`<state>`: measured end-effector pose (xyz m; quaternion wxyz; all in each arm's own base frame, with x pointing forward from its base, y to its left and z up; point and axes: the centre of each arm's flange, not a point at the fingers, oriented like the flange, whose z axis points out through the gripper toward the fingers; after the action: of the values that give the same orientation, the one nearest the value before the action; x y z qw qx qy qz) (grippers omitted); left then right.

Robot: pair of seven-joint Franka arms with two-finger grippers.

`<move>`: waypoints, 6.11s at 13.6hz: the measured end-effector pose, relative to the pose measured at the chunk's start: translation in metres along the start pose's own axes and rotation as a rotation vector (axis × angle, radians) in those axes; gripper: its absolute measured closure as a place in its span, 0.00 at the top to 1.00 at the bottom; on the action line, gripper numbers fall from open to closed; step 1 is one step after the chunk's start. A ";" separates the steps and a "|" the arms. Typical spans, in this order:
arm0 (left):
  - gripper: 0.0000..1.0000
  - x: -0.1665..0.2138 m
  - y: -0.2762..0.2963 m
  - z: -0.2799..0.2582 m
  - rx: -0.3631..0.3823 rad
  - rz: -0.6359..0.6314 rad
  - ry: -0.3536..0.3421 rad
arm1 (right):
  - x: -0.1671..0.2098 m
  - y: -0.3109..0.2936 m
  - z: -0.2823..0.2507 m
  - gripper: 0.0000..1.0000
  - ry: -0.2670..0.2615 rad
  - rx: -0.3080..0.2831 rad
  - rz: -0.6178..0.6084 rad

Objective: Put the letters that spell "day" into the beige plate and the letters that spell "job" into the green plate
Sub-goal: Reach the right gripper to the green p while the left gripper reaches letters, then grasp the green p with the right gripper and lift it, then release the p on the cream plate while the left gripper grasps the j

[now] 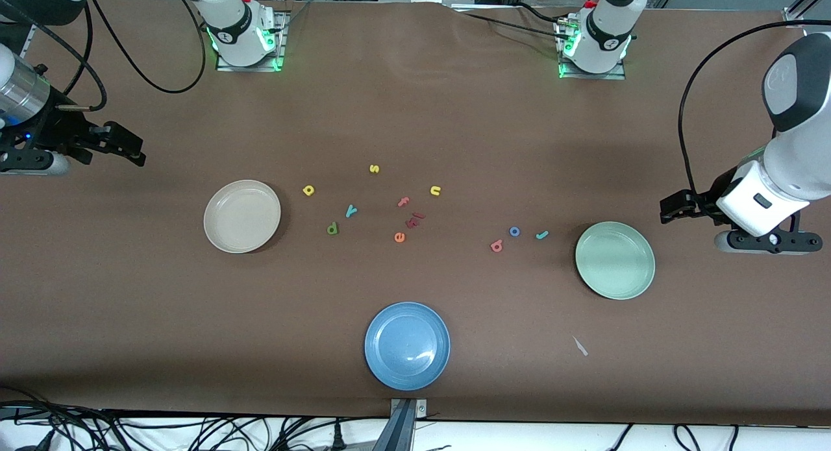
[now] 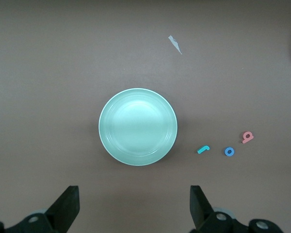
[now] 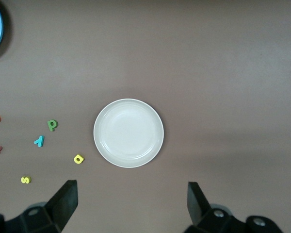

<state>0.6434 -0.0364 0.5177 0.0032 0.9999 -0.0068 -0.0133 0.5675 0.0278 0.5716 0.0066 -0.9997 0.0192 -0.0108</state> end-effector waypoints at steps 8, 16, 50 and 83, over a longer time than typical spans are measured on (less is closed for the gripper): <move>1.00 0.000 0.000 0.000 0.000 0.001 0.000 | 0.031 -0.097 0.114 1.00 -0.068 -0.040 0.059; 1.00 0.000 0.001 0.000 0.000 0.001 -0.001 | 0.022 -0.250 0.284 0.84 -0.003 -0.061 0.490; 0.54 -0.012 0.141 0.353 -0.070 0.166 -0.209 | -0.005 -0.292 0.390 0.31 -0.003 -0.066 0.710; 0.13 -0.017 0.146 0.348 -0.068 0.154 -0.212 | -0.090 -0.191 0.372 0.77 -0.140 -0.052 0.264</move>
<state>0.6156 -0.1838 0.1715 0.0373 0.9887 -0.0831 -0.1187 0.4929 0.2267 0.2004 -0.0164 -0.9867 0.1501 0.0605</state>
